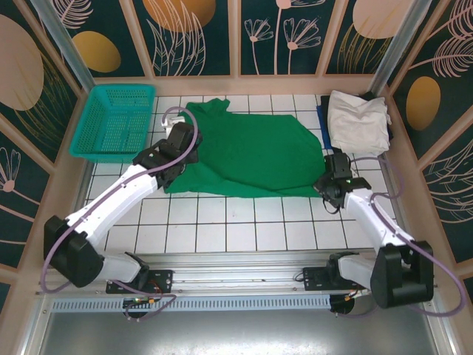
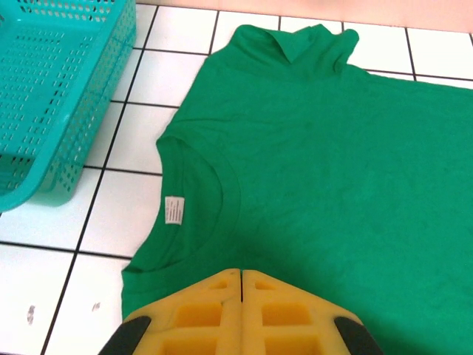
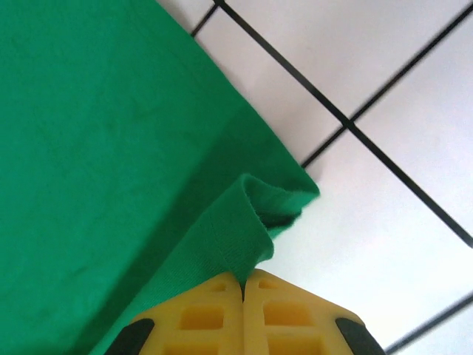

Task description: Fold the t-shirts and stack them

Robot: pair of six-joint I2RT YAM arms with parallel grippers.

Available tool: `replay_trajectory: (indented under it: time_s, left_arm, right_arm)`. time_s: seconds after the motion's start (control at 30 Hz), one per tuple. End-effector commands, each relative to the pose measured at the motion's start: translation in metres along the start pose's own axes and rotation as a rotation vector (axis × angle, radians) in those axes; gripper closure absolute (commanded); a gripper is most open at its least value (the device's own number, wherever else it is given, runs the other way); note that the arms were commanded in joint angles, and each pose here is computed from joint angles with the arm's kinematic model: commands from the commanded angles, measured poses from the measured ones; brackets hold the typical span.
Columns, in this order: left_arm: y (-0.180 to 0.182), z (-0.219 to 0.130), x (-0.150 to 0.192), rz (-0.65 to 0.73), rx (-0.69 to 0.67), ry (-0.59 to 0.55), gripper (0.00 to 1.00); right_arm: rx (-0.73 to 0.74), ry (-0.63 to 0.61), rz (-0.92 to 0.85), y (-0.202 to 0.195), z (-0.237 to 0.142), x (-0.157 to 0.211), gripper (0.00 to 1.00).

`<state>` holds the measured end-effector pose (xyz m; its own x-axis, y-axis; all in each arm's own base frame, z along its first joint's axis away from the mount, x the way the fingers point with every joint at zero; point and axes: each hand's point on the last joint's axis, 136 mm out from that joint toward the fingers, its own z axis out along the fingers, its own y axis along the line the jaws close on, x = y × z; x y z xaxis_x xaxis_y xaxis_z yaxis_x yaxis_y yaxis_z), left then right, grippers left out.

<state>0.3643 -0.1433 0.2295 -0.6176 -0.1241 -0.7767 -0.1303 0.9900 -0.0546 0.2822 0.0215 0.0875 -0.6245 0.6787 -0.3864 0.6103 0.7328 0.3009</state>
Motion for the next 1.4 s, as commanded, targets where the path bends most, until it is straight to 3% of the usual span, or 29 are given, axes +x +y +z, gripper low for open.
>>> replay_trajectory:
  time_s: [0.0, 0.67, 1.07, 1.37]
  left_arm:
    - [-0.002, 0.013, -0.019, 0.023, -0.046, -0.049, 1.00]
    - [0.008, 0.075, -0.043, -0.001, -0.159, -0.041, 1.00]
    - [0.023, 0.118, -0.031, 0.003, -0.245, 0.040, 1.00]
    - [0.030, 0.132, -0.026, 0.008, -0.268, 0.058, 1.00]
  right_arm:
    - [0.000, 0.003, -0.055, 0.012, 0.010, -0.014, 1.00]
    - [0.043, 0.090, -0.137, 0.043, 0.076, -0.052, 1.00]
    - [0.050, 0.125, -0.165, 0.058, 0.095, -0.062, 1.00]
    - [0.068, 0.071, -0.184, 0.061, 0.078, -0.081, 0.87]
